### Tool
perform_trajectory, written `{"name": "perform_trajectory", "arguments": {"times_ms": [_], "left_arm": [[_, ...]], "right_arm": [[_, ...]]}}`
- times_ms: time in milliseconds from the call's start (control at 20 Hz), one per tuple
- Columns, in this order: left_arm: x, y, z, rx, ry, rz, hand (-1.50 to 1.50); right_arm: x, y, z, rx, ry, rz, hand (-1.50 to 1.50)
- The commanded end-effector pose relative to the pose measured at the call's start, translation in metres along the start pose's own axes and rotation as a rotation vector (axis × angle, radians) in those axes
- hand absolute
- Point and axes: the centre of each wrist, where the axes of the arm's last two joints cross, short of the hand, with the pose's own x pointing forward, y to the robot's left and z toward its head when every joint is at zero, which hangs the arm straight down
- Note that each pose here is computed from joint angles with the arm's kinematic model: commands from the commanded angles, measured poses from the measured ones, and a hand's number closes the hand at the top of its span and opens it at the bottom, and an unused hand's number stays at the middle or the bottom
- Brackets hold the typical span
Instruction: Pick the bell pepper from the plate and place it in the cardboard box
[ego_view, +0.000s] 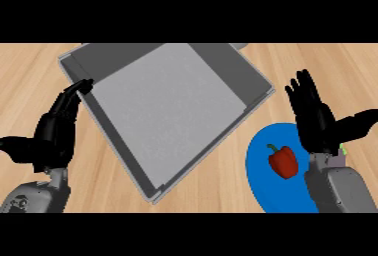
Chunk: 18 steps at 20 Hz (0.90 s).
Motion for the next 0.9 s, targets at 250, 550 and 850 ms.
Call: {"name": "perform_trajectory", "arguments": {"times_ms": [250,550,850], "left_arm": [[-0.010,0.046,0.010,-0.047,0.221,0.024,0.00],[-0.013,0.070,0.020,-0.103,0.276,0.102,0.00],[-0.017,0.069,0.023,-0.120,0.298,0.101,0.00]], "right_arm": [[0.075,-0.044,-0.006,0.531,-0.086,0.228,-1.50],[0.075,-0.110,0.019,0.309,-0.548,0.298,-1.50],[0.108,-0.120,0.041,0.552,-0.504,0.577,-1.50]]}}
